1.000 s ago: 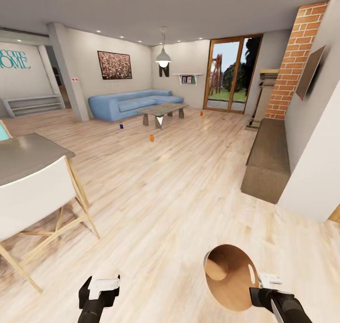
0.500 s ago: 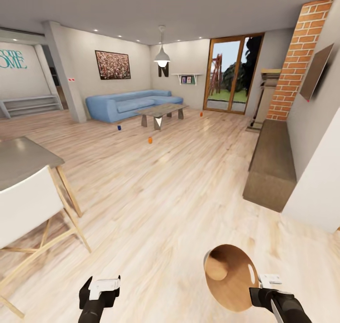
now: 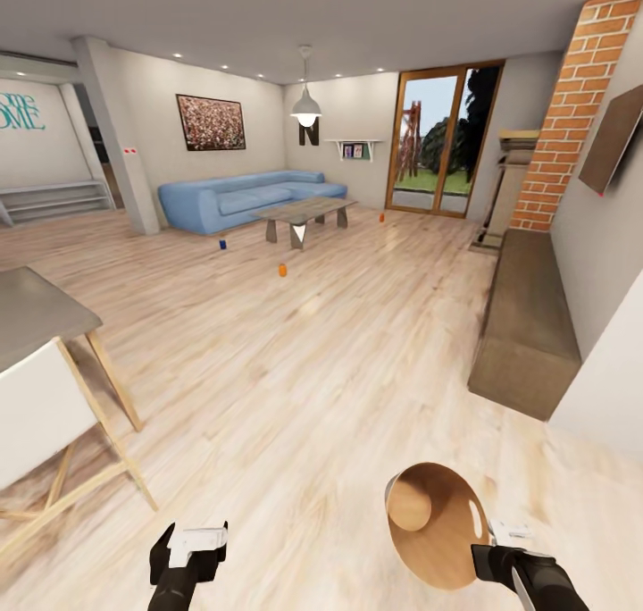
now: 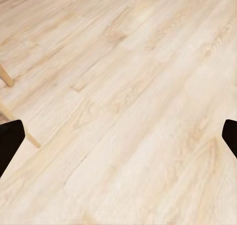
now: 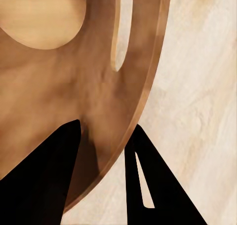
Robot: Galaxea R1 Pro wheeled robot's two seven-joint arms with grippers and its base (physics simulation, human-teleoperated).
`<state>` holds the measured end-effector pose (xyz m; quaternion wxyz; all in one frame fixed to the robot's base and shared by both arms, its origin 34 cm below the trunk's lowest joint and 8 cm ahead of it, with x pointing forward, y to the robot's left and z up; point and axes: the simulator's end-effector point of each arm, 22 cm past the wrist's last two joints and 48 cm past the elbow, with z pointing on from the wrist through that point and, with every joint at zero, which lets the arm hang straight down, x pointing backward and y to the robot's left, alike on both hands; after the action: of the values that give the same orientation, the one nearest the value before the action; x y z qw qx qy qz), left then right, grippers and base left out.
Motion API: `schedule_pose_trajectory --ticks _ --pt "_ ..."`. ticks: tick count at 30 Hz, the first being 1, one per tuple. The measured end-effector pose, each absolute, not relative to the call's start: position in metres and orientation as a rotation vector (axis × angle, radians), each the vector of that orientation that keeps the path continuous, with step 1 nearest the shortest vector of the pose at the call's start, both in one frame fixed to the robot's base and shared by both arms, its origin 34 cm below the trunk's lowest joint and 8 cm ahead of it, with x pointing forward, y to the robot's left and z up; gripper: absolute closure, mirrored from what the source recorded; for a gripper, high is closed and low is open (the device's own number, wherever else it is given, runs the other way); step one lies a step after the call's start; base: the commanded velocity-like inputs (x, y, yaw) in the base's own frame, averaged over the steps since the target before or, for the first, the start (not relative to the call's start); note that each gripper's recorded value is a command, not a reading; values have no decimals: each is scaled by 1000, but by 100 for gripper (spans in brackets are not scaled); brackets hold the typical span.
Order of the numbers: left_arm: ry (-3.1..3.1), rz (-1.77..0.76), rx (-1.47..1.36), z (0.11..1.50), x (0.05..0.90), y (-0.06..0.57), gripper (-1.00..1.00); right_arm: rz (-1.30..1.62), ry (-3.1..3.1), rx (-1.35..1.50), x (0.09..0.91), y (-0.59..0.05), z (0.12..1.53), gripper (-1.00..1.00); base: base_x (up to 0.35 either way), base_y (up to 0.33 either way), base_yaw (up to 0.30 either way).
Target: Put the three can of soda from the living room inside the tash can in the kitchen.
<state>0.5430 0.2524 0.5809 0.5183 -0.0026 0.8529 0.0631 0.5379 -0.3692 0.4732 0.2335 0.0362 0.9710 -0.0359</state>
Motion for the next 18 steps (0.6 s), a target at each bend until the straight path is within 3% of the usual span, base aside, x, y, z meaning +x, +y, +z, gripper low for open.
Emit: schedule_pose_trajectory --ticks 18 --pt "2047 152 -8 581 543 252 -100 -101 2665 101 538 -371 474 100 327 0 0"
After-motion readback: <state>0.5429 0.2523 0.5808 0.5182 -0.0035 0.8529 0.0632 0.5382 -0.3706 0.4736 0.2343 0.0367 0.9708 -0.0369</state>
